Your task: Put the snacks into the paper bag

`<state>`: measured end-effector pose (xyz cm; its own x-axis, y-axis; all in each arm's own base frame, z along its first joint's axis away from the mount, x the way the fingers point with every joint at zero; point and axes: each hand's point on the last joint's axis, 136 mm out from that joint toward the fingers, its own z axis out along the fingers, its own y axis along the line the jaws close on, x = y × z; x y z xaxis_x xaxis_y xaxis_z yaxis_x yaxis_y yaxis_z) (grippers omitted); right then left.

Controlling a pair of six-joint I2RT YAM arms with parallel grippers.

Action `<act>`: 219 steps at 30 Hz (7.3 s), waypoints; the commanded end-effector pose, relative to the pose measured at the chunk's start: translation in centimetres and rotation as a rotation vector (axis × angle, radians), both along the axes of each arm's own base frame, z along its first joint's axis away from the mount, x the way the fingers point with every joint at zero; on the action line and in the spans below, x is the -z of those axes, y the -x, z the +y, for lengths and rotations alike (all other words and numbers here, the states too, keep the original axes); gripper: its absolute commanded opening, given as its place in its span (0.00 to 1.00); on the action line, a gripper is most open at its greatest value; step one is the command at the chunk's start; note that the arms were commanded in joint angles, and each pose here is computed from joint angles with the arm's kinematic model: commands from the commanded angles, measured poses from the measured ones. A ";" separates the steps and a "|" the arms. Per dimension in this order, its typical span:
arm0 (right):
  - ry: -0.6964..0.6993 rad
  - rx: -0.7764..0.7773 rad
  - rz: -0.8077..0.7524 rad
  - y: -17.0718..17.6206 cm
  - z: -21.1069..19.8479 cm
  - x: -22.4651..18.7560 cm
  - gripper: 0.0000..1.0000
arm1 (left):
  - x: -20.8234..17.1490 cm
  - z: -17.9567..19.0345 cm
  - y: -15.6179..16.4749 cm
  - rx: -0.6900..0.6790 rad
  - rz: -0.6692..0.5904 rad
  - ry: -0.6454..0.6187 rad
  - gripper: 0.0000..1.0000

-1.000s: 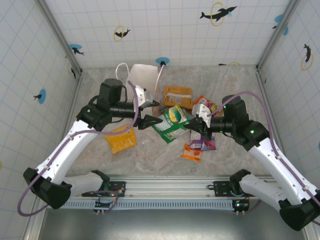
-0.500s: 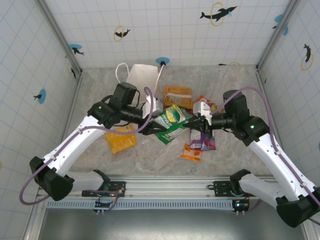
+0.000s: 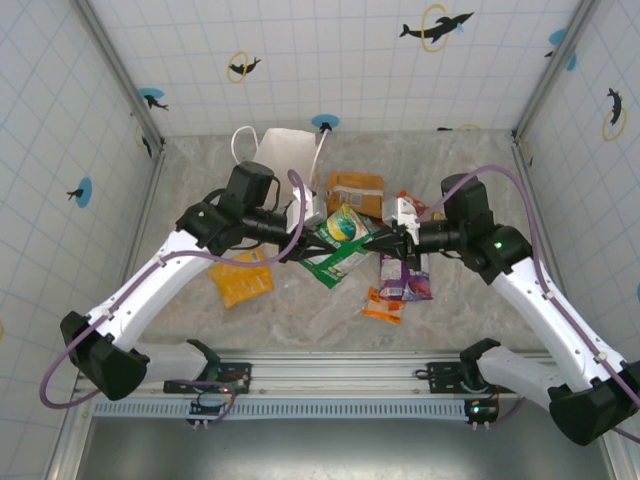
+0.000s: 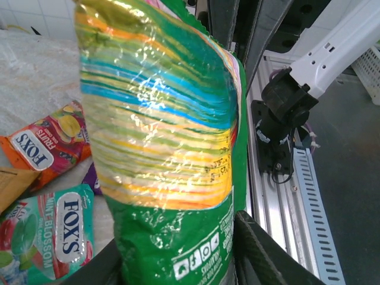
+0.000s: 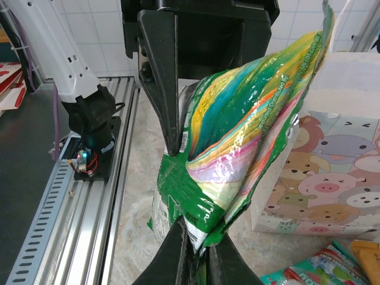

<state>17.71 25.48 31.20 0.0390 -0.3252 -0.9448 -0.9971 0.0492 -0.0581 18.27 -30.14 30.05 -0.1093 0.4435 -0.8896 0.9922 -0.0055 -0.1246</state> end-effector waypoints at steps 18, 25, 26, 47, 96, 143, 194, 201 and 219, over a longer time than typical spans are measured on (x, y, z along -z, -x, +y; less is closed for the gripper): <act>-0.347 0.667 -0.062 -7.1 -5.8 -3.6 0.61 | -14.0 1.1 -8.8 -0.536 -0.243 0.305 0.00; -0.409 0.701 0.021 -8.3 -5.6 -1.9 0.62 | -20.6 3.3 -12.1 -0.765 -0.377 0.515 0.00; -0.408 0.702 0.031 -8.5 -5.4 -1.7 0.62 | -21.4 3.8 -12.8 -0.812 -0.381 0.533 0.00; -0.257 0.880 0.302 -11.9 -6.2 4.7 0.62 | -11.5 6.0 -20.0 -1.156 -0.194 -0.045 0.02; 0.127 1.210 1.043 -7.9 -16.1 22.9 0.61 | -8.5 6.5 -17.4 -1.065 0.074 0.060 0.51; -0.253 0.970 0.950 -10.2 -14.6 19.4 0.00 | -11.8 4.9 -15.1 -0.941 0.123 0.258 0.51; -0.656 0.027 0.370 -10.2 -0.2 -18.4 0.00 | -13.9 -0.8 -12.2 -0.260 0.445 0.636 0.63; -0.650 0.025 0.362 -9.7 -0.4 -18.5 0.00 | -12.7 0.5 -13.5 -0.333 0.464 0.657 0.73; -0.653 0.172 0.474 -14.5 -0.6 -14.8 0.00 | -16.1 0.5 -9.6 -0.065 0.407 0.766 0.52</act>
